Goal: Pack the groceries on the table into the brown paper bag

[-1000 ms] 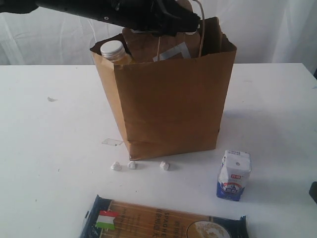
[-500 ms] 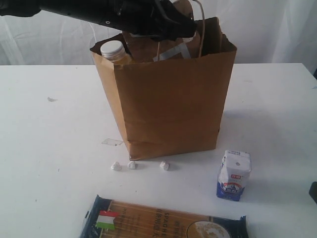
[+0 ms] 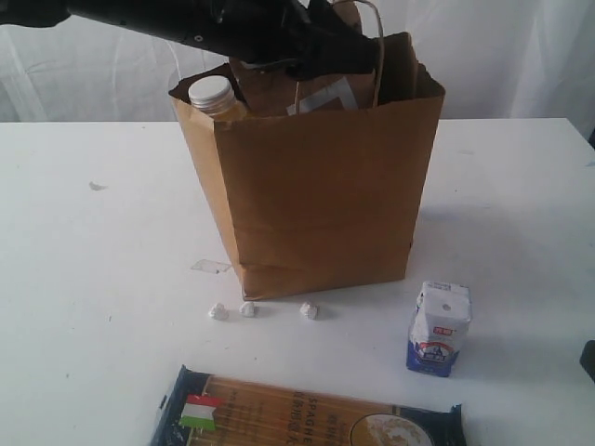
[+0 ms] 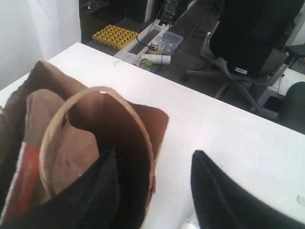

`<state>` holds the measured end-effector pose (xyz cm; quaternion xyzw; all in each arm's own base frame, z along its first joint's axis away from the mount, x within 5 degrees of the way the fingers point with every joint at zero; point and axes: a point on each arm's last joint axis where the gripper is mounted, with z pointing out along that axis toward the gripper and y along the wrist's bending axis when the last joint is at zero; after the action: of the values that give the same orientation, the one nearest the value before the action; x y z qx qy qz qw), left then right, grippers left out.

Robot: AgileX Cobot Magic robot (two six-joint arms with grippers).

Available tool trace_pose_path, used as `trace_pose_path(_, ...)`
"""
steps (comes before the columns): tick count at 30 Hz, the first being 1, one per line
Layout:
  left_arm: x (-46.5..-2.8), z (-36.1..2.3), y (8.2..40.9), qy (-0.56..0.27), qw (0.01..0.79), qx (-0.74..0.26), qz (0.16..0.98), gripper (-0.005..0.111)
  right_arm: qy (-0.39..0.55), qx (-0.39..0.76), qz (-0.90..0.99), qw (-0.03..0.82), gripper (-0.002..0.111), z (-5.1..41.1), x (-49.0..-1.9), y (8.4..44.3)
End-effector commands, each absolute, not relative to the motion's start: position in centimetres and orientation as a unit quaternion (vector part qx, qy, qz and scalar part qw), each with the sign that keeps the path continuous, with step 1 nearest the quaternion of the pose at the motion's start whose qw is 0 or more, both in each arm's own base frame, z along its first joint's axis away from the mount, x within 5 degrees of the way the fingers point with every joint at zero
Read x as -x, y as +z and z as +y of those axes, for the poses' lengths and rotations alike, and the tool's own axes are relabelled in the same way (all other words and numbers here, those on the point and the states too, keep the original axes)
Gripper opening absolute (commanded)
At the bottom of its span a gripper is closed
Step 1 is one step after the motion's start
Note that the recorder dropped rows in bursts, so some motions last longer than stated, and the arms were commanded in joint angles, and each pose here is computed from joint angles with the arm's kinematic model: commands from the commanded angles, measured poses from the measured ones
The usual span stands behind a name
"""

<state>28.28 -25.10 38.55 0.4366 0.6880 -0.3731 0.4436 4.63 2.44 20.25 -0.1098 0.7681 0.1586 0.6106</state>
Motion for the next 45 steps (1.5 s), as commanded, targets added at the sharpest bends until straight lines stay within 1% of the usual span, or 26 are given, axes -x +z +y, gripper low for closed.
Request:
trace_pose_path(1, -26.1, -24.2, 40.6, -0.385, 0.438, -0.465, 0.666, 0.040, 0.157, 0.107, 0.767, 0.613, 0.000, 2.4, -4.6, 20.2)
trace_pose_path(4, -25.0, -23.6, 41.8, -0.380, 0.444, -0.479, 0.655, 0.032, 0.157, 0.107, 0.767, 0.613, 0.000, 2.4, -4.6, 20.2)
trace_pose_path(6, -24.4, -23.0, 42.3, -0.371, 0.442, -0.480, 0.661, 0.031, 0.157, 0.107, 0.767, 0.613, 0.000, 2.4, -4.6, 20.2)
trace_pose_path(8, -24.0, -22.2, 42.5, -0.343, 0.434, -0.474, 0.685, 0.031, 0.157, 0.107, 0.767, 0.613, 0.000, 2.4, -4.6, 20.2)
trace_pose_path(12, -23.6, -20.2, 42.4, -0.260, 0.406, -0.454, 0.749, 0.031, 0.157, 0.107, 0.767, 0.613, 0.000, 2.4, -4.6, 20.2)
trace_pose_path(15, -22.9, -18.8, 42.7, -0.224, 0.389, -0.431, 0.783, 0.031, 0.157, 0.107, 0.767, 0.613, 0.000, 2.4, -4.6, 20.2)
trace_pose_path(20, -20.7, -16.9, 44.3, -0.205, 0.390, -0.416, 0.796, 0.031, 0.157, 0.107, 0.767, 0.613, 0.000, 2.4, -4.6, 20.2)
trace_pose_path(25, -18.4, -14.3, 45.7, -0.158, 0.395, -0.402, 0.811, 0.031, 0.157, 0.107, 0.767, 0.613, 0.000, 2.4, -4.6, 20.2)
trace_pose_path(29, -16.5, -12.6, 45.8, -0.135, 0.389, -0.398, 0.819, 0.031, 0.157, 0.107, 0.767, 0.613, 0.000, 2.4, -4.6, 20.2)
trace_pose_path(32, -15.2, -11.6, 45.0, -0.133, 0.378, -0.396, 0.826, 0.031, 0.157, 0.107, 0.767, 0.613, 0.000, 2.4, -4.6, 20.2)
trace_pose_path(35, -14.1, -10.9, 43.4, -0.134, 0.361, -0.387, 0.838, 0.031, 0.157, 0.107, 0.767, 0.613, 0.000, 2.4, -4.6, 20.2)
trace_pose_path(40, -12.9, -10.0, 39.3, -0.145, 0.343, -0.349, 0.860, 0.031, 0.157, 0.107, 0.767, 0.613, 0.000, 2.4, -4.6, 20.2)
trace_pose_path(45, -13.5, -10.2, 34.6, -0.160, 0.356, -0.294, 0.872, 0.031, 0.157, 0.107, 0.767, 0.613, 0.000, 2.4, -4.6, 20.2)
